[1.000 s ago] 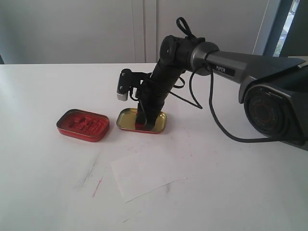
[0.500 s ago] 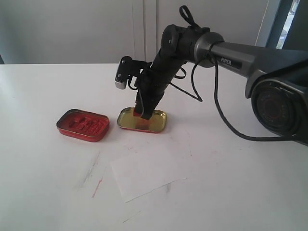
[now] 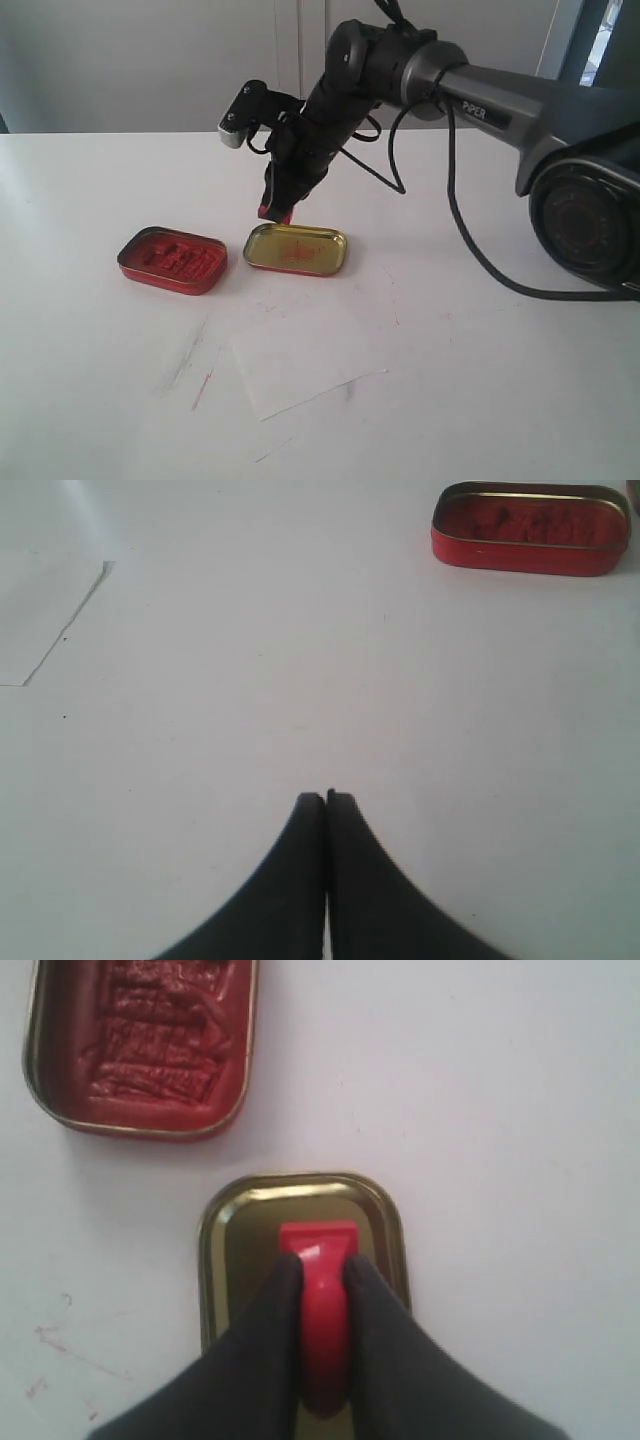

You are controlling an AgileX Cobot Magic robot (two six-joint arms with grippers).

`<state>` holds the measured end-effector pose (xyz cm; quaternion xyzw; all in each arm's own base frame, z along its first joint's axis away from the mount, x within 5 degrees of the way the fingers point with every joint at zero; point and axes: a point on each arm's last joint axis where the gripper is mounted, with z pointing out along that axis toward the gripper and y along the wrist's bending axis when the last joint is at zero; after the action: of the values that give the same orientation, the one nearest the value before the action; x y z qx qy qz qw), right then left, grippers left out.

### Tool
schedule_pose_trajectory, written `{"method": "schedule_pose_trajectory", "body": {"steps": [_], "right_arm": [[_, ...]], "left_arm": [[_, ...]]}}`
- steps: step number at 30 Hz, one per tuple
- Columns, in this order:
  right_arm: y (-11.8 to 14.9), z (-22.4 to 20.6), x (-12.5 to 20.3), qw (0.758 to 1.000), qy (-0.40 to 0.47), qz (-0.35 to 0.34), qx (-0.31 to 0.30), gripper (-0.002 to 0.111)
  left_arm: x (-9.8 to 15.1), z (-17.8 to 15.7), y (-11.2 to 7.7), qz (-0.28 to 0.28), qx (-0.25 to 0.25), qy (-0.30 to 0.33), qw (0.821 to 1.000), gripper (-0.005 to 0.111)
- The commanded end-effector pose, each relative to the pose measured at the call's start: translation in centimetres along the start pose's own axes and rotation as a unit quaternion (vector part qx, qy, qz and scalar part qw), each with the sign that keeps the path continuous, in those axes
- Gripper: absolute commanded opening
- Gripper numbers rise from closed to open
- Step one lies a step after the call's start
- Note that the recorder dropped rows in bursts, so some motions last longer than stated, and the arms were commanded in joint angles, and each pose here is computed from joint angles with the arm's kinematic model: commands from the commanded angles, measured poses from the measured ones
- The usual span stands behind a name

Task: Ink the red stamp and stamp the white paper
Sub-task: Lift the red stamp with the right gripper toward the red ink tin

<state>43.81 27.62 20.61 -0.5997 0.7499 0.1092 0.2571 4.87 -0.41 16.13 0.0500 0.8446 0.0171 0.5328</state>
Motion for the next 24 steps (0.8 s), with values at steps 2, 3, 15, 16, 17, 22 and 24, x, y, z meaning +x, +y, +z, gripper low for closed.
{"method": "schedule_pose_trajectory", "body": {"steps": [2,3,15,16,17,22,24], "right_arm": [[1.1,-0.6,-2.0,1.000,-0.019,0.014,0.006,0.000],[1.2,-0.6,-2.2,1.000,-0.021,0.016,0.006,0.000],[3.3,-0.9,-5.7,0.993,-0.061,0.104,0.020,0.000],[3.3,-1.0,-5.9,0.991,-0.065,0.111,0.022,0.000],[3.2,-1.3,-6.1,0.990,-0.069,0.117,0.024,0.000],[3.2,-1.5,-7.0,0.987,-0.078,0.138,0.021,0.000],[3.5,-1.1,-7.5,0.987,-0.083,0.135,0.020,0.000]], "left_arm": [[0.3,0.1,0.0,-0.002,0.001,0.007,1.000,0.000],[0.3,0.1,0.0,-0.002,0.001,0.007,1.000,0.000],[0.3,0.1,0.0,-0.002,0.001,0.007,1.000,0.000],[0.3,0.1,0.0,-0.002,0.001,0.007,1.000,0.000],[0.3,0.1,0.0,-0.002,0.001,0.007,1.000,0.000],[0.3,0.1,0.0,-0.002,0.001,0.007,1.000,0.000],[0.3,0.1,0.0,-0.002,0.001,0.007,1.000,0.000]]}}
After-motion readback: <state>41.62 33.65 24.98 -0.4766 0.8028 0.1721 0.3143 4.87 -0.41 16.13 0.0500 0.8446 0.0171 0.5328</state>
